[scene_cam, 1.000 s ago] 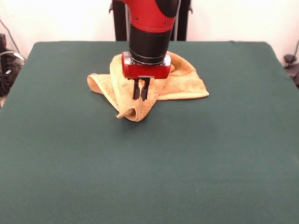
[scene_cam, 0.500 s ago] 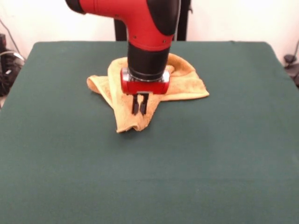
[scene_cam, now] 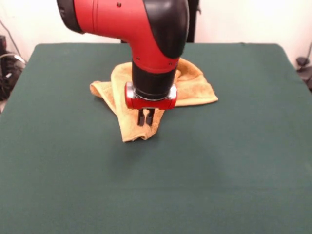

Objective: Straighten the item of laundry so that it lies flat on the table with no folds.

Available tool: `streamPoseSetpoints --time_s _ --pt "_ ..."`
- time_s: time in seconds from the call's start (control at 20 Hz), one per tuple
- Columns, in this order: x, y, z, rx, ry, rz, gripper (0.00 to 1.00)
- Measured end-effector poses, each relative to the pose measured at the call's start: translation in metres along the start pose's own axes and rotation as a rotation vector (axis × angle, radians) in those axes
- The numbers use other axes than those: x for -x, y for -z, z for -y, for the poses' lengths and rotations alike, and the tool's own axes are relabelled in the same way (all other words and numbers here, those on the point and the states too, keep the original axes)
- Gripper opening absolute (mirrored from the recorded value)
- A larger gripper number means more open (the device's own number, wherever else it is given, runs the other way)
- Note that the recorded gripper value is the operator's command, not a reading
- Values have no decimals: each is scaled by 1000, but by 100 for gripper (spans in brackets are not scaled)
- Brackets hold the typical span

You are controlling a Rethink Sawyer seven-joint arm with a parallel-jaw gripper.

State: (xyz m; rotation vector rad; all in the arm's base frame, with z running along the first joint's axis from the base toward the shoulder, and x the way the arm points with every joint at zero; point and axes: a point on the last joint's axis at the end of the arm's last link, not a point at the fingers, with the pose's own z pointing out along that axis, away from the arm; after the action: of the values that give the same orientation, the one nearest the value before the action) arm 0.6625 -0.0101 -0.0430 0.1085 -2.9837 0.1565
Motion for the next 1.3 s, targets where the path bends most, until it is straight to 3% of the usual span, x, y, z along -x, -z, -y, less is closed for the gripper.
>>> streamPoseSetpoints --time_s 0.5,1.3 --pt "21 -2 -1 -3 5 -140 0" --pt "24 -2 -2 -10 11 -153 0"
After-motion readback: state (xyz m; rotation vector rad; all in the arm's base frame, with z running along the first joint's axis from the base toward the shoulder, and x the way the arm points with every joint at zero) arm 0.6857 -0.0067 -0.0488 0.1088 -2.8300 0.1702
